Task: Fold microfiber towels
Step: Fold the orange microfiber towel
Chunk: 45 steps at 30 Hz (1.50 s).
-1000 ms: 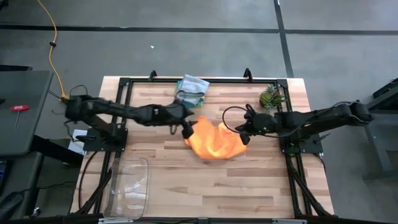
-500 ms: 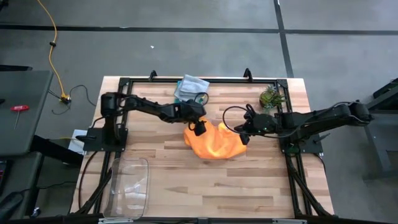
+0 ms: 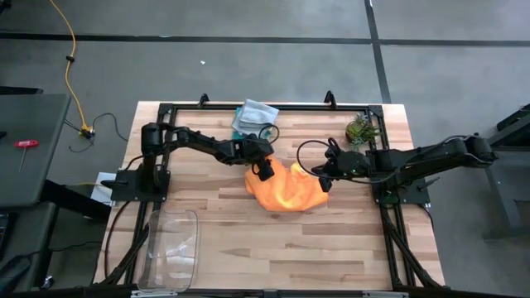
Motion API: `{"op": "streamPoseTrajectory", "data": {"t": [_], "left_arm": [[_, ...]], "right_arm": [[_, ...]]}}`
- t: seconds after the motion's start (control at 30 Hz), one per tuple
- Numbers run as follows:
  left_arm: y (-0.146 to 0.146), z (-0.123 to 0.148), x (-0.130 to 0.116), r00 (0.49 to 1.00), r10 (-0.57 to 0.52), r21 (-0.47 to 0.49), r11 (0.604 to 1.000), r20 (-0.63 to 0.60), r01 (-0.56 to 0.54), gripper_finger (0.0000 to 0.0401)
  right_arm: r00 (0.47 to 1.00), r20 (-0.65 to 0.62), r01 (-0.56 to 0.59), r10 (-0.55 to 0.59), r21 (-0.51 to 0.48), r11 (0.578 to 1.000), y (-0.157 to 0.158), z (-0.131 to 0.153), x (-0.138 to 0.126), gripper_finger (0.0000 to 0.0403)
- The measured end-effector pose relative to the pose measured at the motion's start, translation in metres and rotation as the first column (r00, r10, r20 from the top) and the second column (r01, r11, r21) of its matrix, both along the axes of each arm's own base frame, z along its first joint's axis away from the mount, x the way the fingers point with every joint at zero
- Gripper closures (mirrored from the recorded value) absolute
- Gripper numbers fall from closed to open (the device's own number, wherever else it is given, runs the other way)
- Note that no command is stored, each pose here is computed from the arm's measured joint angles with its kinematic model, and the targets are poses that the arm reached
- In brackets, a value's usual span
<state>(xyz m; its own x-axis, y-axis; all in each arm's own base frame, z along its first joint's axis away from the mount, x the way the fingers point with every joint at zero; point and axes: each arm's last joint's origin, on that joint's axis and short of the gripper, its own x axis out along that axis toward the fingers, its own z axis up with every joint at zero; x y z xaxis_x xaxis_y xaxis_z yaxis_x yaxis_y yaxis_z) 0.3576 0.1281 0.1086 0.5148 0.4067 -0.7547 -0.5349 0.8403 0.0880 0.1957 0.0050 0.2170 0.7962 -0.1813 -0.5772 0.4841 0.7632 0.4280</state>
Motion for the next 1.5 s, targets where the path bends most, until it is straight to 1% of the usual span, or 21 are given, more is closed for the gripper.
{"op": "streamPoseTrajectory", "data": {"t": [0.07,0.13,0.17,0.2,0.27,0.33,0.43,0.47,0.57,0.67,0.77,0.87,0.93,1.0,1.07,1.13,1.23,1.27,1.4,1.5], "left_arm": [[0.000,0.001,0.000,1.000,-0.001,0.000,1.000,0.001,0.001,0.0304],[0.000,0.004,-0.001,1.000,-0.001,0.000,1.000,0.004,0.001,0.0358],[-0.001,0.006,-0.001,1.000,-0.001,0.001,1.000,0.005,0.001,0.0378],[0.000,0.009,-0.001,1.000,-0.001,0.004,1.000,0.014,0.001,0.0389],[-0.001,0.019,-0.003,1.000,-0.014,0.010,1.000,0.025,0.014,0.0389],[-0.002,0.036,-0.005,0.998,-0.047,0.046,0.998,0.045,0.045,0.0395],[-0.004,0.068,-0.013,0.992,-0.103,0.119,0.988,0.068,0.094,0.0397],[-0.005,0.081,-0.015,0.989,-0.116,0.161,0.982,0.088,0.101,0.0398],[-0.002,0.118,-0.028,0.984,-0.125,0.281,0.956,0.131,0.084,0.0399],[0.003,0.151,-0.044,0.980,-0.099,0.380,0.925,0.171,0.027,0.0400],[0.005,0.175,-0.059,0.972,-0.103,0.428,0.904,0.212,0.002,0.0400],[-0.007,0.192,-0.067,0.956,-0.171,0.446,0.894,0.240,0.048,0.0400],[-0.021,0.195,-0.069,0.948,-0.227,0.440,0.891,0.222,0.110,0.0400],[-0.038,0.192,-0.067,0.943,-0.281,0.420,0.888,0.180,0.185,0.0401],[-0.056,0.186,-0.065,0.941,-0.308,0.369,0.898,0.139,0.239,0.0401],[-0.072,0.178,-0.063,0.942,-0.316,0.305,0.914,0.118,0.268,0.0401],[-0.095,0.163,-0.058,0.956,-0.280,0.212,0.943,0.089,0.256,0.0401],[-0.102,0.159,-0.056,0.960,-0.269,0.199,0.948,0.082,0.248,0.0401],[-0.121,0.146,-0.050,0.975,-0.215,0.187,0.961,0.056,0.202,0.0401],[-0.126,0.142,-0.048,0.981,-0.182,0.172,0.971,0.070,0.168,0.0401]], "right_arm": [[1.000,0.000,0.000,0.000,0.000,1.000,0.000,0.000,0.000,0.0403],[1.000,0.000,0.001,-0.001,-0.001,1.000,0.000,0.000,0.000,0.0403],[1.000,0.000,0.004,-0.004,-0.003,1.000,0.000,0.000,0.000,0.0403],[1.000,0.000,0.004,-0.004,-0.004,1.000,0.000,0.000,0.000,0.0403],[1.000,0.001,0.005,-0.005,-0.003,1.000,0.000,0.000,0.000,0.0403],[1.000,0.001,0.005,-0.005,-0.004,1.000,0.000,0.000,0.000,0.0403],[1.000,0.003,0.011,-0.011,0.000,1.000,0.000,0.000,0.000,0.0403],[1.000,0.004,0.020,-0.020,-0.005,1.000,-0.001,0.000,0.000,0.0403],[0.998,0.008,0.059,-0.059,-0.029,0.998,-0.002,0.000,0.000,0.0403],[0.995,0.013,0.101,-0.101,-0.051,0.994,-0.003,0.001,0.000,0.0403],[0.995,0.013,0.104,-0.103,-0.054,0.993,-0.003,0.001,0.000,0.0403],[0.994,0.014,0.105,-0.105,-0.047,0.993,-0.003,0.001,0.000,0.0403],[0.994,0.016,0.105,-0.104,-0.046,0.993,-0.003,0.001,0.000,0.0403],[0.994,0.018,0.104,-0.104,-0.046,0.993,-0.003,0.001,0.000,0.0403],[0.994,0.020,0.105,-0.104,-0.046,0.993,-0.003,0.001,0.000,0.0403],[0.994,0.021,0.107,-0.106,-0.042,0.993,-0.003,0.001,0.000,0.0403],[0.993,0.025,0.118,-0.117,-0.026,0.993,-0.003,0.001,0.000,0.0403],[0.992,0.027,0.122,-0.122,-0.019,0.992,-0.003,0.001,0.000,0.0403],[0.989,0.010,0.144,-0.145,0.013,0.989,-0.006,-0.002,0.001,0.0392],[0.987,-0.035,0.158,-0.157,0.032,0.987,-0.013,-0.010,0.006,0.0359]]}}
